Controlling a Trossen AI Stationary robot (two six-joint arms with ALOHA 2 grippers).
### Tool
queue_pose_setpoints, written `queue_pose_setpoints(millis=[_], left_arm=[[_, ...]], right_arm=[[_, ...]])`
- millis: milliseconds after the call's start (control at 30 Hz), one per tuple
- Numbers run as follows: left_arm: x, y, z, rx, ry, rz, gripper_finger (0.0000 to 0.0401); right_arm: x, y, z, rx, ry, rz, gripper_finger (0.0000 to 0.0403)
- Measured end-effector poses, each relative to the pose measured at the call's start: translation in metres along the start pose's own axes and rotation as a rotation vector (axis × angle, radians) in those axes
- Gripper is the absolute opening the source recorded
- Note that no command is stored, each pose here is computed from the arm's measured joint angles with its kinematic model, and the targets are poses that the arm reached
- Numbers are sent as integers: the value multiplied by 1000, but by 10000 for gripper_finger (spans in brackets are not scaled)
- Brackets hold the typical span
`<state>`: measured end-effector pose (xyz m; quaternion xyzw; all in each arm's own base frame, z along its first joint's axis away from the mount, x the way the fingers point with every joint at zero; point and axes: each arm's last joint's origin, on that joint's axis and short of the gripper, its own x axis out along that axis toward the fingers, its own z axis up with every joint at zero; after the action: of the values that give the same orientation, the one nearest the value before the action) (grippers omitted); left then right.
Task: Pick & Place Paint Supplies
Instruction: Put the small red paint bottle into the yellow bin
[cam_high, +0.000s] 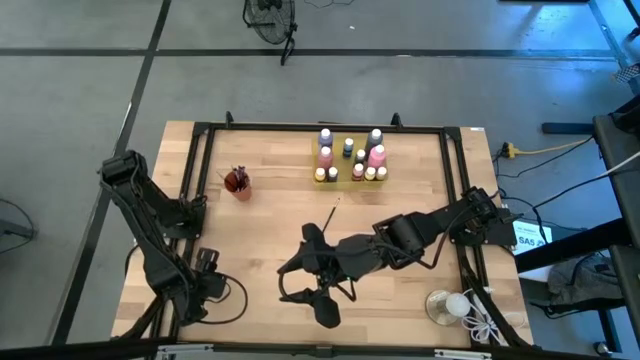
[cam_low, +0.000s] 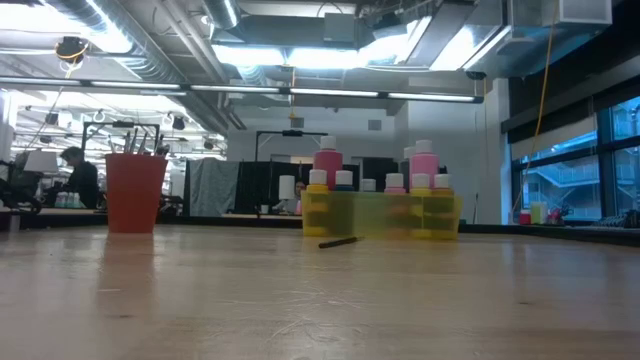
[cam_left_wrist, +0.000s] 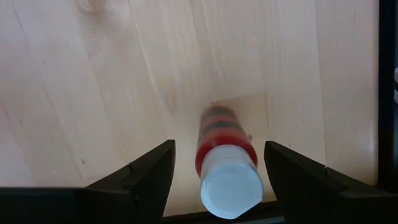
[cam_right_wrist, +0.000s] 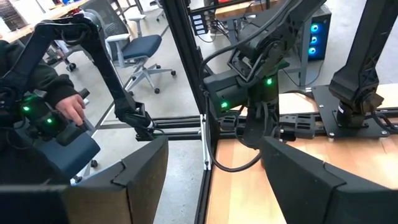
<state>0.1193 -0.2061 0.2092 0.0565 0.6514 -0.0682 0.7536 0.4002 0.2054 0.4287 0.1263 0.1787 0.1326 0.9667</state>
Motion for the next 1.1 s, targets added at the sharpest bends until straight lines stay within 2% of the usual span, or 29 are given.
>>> queue_pose_setpoints(millis=[500, 733, 933, 1100], left_arm=[[12, -4, 2, 5, 31, 32, 242], [32, -3, -7, -15, 63, -31, 241], [37, -2, -8, -35, 47, -30, 222], [37, -2, -8, 1, 46, -34, 205]], right_arm=[[-1, 4, -1, -2, 1, 19, 261], [-1, 6, -2, -3, 3, 23, 261], [-1, 8, -2, -4, 2, 27, 261], [-1, 7, -1, -3, -5, 26, 261]])
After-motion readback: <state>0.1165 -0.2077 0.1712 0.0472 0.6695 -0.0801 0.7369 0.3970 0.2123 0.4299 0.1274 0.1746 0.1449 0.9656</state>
